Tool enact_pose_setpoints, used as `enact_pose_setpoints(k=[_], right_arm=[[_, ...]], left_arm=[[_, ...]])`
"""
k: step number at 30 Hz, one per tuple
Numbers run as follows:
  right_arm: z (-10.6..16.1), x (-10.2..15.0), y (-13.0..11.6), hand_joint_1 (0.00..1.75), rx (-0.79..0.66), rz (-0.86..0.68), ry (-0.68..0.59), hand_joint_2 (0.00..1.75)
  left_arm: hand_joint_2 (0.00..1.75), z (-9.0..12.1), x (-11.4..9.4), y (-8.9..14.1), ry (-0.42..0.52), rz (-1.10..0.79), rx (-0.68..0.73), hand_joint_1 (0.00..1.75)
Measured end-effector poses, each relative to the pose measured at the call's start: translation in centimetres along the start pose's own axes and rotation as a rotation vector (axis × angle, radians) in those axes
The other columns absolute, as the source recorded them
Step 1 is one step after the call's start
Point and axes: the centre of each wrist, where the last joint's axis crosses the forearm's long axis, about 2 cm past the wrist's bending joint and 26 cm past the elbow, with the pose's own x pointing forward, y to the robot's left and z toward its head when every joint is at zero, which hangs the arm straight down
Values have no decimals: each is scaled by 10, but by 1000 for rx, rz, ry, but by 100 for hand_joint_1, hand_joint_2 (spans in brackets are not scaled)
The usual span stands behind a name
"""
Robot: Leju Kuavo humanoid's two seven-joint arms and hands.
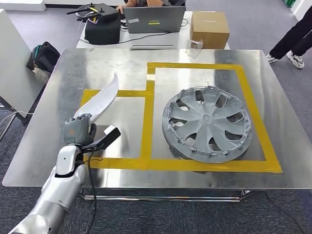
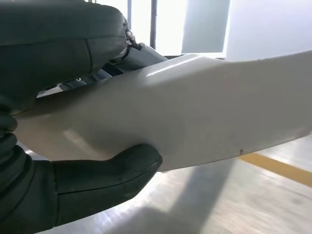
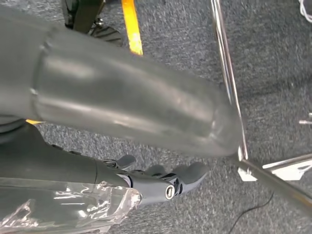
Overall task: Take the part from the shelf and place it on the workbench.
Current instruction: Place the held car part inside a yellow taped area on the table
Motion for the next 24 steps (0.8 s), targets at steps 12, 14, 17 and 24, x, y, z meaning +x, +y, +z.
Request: enact_pose_setpoints(k=[12, 14, 17, 24], right_arm=[[-3, 1, 0, 0, 13, 11, -6, 0], [-2, 0, 0, 0, 11, 10, -2, 0], [-1, -1, 0, 0, 3, 6, 3, 0], [2, -3, 3, 0, -2, -3, 11, 0]], left_arm=[[175, -6, -34, -11, 47, -78, -86, 175], [175, -2, -30, -9, 20, -10, -66, 175], [175, 4, -17, -3, -19, 88, -22, 175], [175, 20, 1, 7, -52, 203, 35, 175]])
